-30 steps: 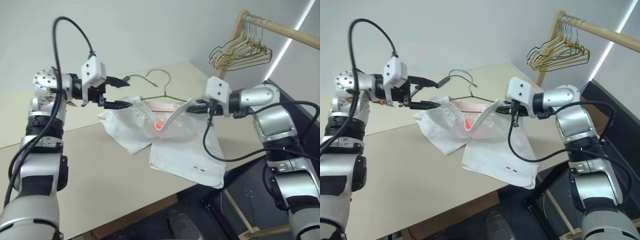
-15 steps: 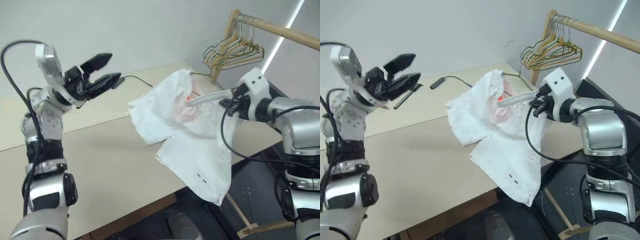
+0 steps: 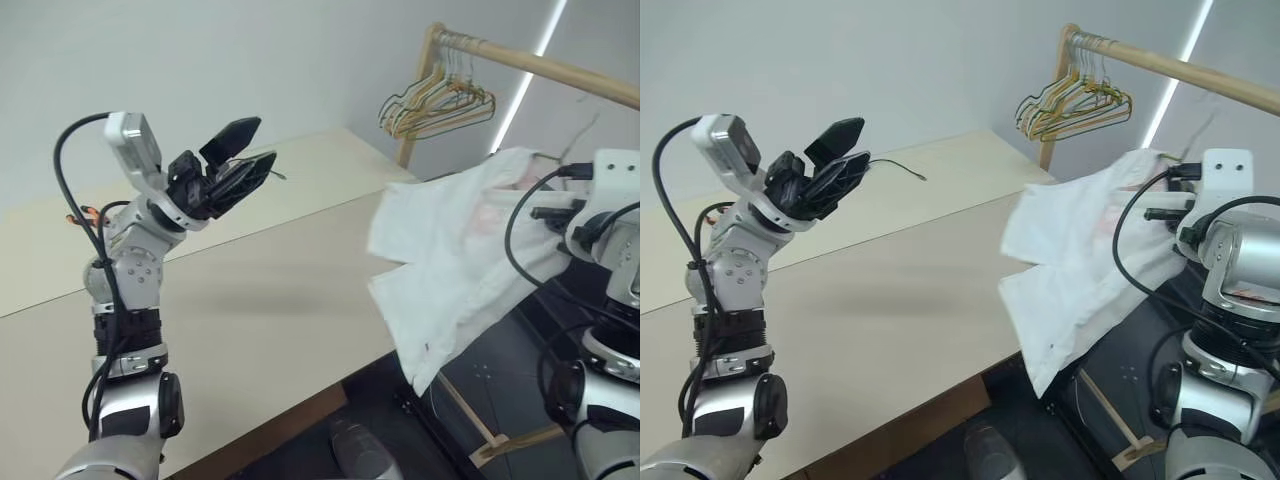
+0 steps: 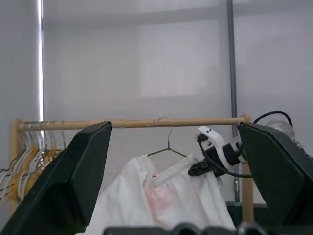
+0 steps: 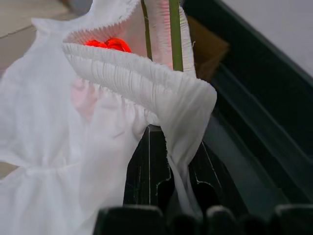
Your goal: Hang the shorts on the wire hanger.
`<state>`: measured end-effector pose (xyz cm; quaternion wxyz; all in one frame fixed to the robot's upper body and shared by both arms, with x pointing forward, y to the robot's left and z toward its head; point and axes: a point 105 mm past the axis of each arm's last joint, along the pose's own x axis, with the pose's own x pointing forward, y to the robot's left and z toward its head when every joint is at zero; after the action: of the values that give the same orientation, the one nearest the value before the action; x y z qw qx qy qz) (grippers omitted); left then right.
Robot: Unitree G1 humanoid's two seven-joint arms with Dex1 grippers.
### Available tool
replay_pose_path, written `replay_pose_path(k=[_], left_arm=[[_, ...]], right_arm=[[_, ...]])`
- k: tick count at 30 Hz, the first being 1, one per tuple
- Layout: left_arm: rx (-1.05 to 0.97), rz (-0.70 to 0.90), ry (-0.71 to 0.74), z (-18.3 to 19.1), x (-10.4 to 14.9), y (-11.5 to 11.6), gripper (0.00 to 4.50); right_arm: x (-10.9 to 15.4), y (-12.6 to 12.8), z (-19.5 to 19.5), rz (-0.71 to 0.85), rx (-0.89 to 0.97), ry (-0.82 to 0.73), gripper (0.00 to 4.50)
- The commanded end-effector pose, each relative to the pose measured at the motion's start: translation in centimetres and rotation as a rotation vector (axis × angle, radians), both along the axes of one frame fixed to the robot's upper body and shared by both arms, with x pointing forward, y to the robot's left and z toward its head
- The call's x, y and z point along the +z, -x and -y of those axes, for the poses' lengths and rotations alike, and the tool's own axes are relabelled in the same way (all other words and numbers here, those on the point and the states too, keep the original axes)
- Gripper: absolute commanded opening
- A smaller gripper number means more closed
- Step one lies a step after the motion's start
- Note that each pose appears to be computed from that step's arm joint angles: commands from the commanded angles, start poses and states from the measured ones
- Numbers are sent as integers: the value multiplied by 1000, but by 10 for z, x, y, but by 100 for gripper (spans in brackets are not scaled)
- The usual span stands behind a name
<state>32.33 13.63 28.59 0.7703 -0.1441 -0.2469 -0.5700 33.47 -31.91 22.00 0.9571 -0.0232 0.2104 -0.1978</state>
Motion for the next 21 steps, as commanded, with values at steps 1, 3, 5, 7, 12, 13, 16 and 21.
replay_pose_path(k=[1, 3, 5, 7, 12, 13, 16, 21], left_arm=[[-17, 50, 76, 1, 16, 8, 448], [-20, 55, 70, 3, 14, 10, 448], [-20, 52, 66, 6, 12, 10, 448], [-19, 49, 64, 6, 10, 11, 448], [-20, 46, 75, 4, 10, 15, 448], [-19, 46, 75, 4, 10, 16, 448], [-15, 46, 76, 4, 10, 18, 448], [-5, 43, 69, 5, 7, 20, 448]], right_arm=[[36, -8, 2, 152, -112, 103, 0], [44, -17, -4, 184, -115, 123, 0], [49, -27, -7, 203, -118, 135, 0], [53, -34, -4, 215, -135, 142, 0], [61, -53, 14, 250, -188, 117, 0], [62, -57, 17, 248, -189, 122, 0], [60, -68, 26, 239, -188, 79, 0], [57, -76, 40, 232, -200, 23, 0]])
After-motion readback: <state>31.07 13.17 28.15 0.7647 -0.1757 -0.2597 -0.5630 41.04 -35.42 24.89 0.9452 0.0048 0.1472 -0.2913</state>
